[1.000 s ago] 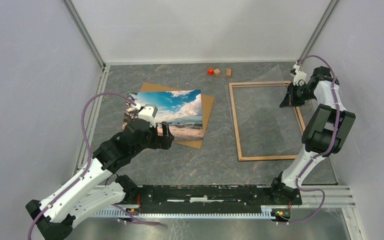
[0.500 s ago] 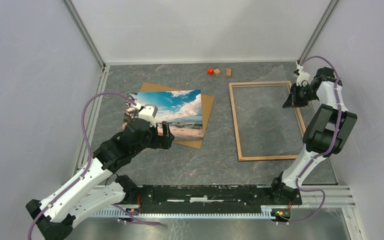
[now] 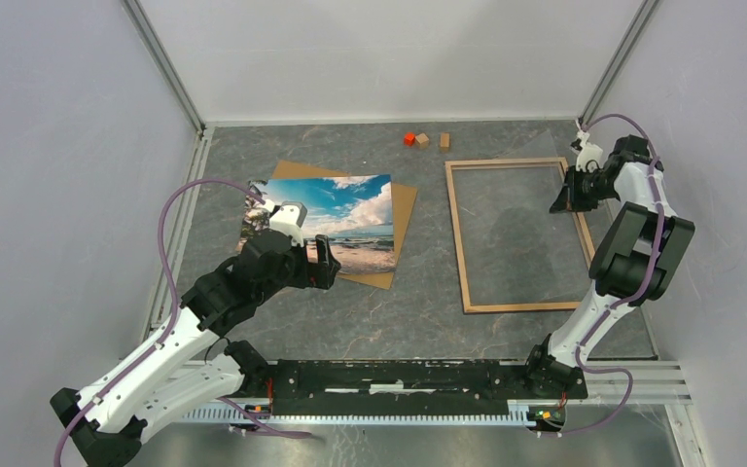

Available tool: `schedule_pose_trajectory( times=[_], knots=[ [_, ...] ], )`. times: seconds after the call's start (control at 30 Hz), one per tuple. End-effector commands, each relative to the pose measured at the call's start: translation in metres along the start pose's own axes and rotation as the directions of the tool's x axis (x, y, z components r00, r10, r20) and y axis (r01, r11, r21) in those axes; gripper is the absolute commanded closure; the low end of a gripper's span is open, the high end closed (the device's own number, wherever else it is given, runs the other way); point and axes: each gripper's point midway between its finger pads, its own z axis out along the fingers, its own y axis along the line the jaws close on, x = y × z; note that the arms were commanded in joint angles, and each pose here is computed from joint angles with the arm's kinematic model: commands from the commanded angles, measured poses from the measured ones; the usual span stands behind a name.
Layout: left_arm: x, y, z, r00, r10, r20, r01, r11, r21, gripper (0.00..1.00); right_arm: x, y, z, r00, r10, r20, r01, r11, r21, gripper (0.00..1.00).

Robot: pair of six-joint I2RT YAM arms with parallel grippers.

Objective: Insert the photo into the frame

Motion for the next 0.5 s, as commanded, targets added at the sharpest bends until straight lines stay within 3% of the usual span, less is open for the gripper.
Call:
schedule_pose_trajectory(
  times=[0.0, 0.47],
  knots=[
    [-0.0119, -0.0090, -0.0006, 0.999, 0.020, 0.043, -0.021, 0.999, 0.040, 0.00, -0.0113, -0.0096, -0.0132, 0.998, -0.033, 0.060, 0.030, 0.997, 0.065, 1.00],
    [-0.0105, -0.0087, -0.0017, 0.999, 0.016, 0.042, -0.018, 0.999, 0.044, 0.00, -0.0055, -0.0112, -0.0157, 0.997, -0.022, 0.071, 0.016, 0.997, 0.078, 1.00]
  ],
)
